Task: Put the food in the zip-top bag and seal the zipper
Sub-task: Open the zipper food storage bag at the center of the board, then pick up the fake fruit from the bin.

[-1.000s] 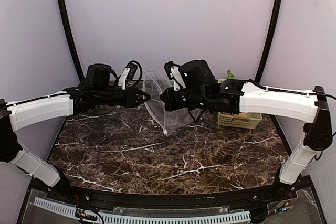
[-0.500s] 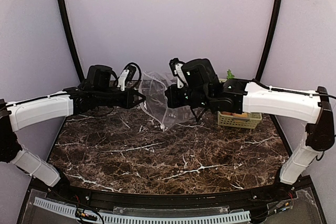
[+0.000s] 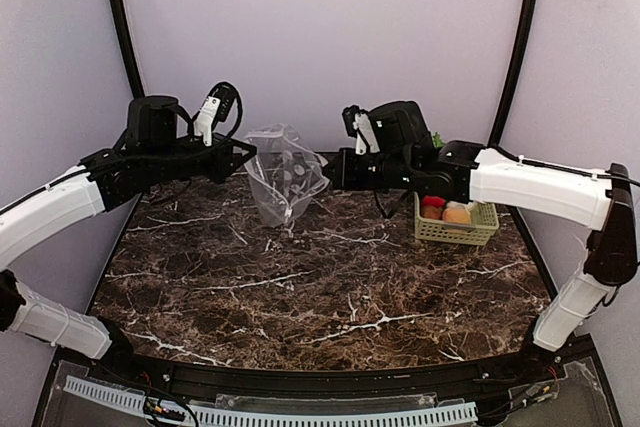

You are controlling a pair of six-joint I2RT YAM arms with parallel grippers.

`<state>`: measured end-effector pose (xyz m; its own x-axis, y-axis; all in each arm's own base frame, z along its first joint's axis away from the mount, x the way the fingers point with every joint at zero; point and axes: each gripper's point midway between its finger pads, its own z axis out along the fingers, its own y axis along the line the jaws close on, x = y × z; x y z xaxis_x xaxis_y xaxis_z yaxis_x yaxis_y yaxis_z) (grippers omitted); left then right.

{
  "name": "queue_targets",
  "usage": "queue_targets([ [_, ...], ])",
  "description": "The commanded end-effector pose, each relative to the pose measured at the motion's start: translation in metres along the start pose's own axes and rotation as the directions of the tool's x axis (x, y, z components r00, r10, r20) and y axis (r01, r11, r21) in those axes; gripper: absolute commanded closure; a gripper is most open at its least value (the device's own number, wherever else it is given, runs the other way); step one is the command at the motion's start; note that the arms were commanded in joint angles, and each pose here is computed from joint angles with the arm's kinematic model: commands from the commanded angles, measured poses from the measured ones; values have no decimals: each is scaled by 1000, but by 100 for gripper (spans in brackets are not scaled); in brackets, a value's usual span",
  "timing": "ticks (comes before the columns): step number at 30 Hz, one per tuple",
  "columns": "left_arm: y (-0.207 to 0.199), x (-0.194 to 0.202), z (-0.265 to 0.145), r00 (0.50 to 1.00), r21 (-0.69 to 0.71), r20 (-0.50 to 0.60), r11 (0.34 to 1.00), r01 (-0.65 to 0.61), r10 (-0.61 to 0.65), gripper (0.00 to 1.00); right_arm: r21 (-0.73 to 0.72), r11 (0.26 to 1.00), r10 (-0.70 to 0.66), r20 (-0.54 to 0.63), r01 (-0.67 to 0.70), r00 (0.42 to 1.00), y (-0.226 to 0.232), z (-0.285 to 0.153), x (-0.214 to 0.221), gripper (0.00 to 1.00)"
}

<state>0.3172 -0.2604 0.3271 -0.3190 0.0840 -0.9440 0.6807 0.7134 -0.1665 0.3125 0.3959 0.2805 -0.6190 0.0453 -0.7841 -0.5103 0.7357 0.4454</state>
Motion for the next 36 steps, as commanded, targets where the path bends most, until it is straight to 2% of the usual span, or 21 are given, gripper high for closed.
queue_targets([
  [1, 7, 21, 11, 991, -17, -131, 1000, -22, 20, 99, -2, 993, 119, -93, -120, 989, -17, 19, 27, 100],
  [4, 6, 38, 24, 978, 6, -207, 1000, 3, -2, 99, -8, 991, 132, -115, -134, 985, -17, 21, 31, 100],
  [8, 7, 48, 32, 970, 10, -242, 1000, 25, -22, 99, -16, 993, 118, -100, -120, 988, -16, 16, 28, 98],
  [11, 8, 50, 34, 968, 6, -248, 999, 35, -32, 99, -56, 994, 93, -94, -99, 991, -11, 12, 29, 84],
  [14, 5, 50, 35, 969, 20, -243, 999, 43, -37, 99, -131, 991, 25, -77, -35, 997, 6, 3, 27, 74],
  [17, 5, 52, 36, 969, 23, -243, 998, 51, -44, 99, -212, 975, -73, -15, 68, 997, 30, -16, 19, 47],
  [18, 5, 51, 36, 969, 22, -243, 998, 51, -44, 99, -231, 968, -101, -1, 98, 995, 36, -23, 17, 42],
  [22, 4, 52, 37, 969, 26, -243, 998, 57, -49, 99, -225, 960, -162, 30, 165, 986, 39, -46, 12, 29],
  [26, 2, 52, 37, 970, 38, -237, 997, 63, -52, 99, -157, 966, -202, 48, 207, 978, 26, -66, 7, 19],
  [31, 1, 51, 36, 972, 45, -230, 997, 61, -50, 99, 23, 966, -256, 13, 256, 967, -12, -92, 7, 8],
  [33, 0, 51, 36, 972, 49, -230, 997, 62, -49, 99, 108, 962, -252, -18, 252, 968, -35, -101, 8, 3],
  [36, 1, 52, 36, 972, 48, -231, 997, 62, -49, 99, 222, 951, -209, -52, 216, 976, -71, -116, 6, 1],
])
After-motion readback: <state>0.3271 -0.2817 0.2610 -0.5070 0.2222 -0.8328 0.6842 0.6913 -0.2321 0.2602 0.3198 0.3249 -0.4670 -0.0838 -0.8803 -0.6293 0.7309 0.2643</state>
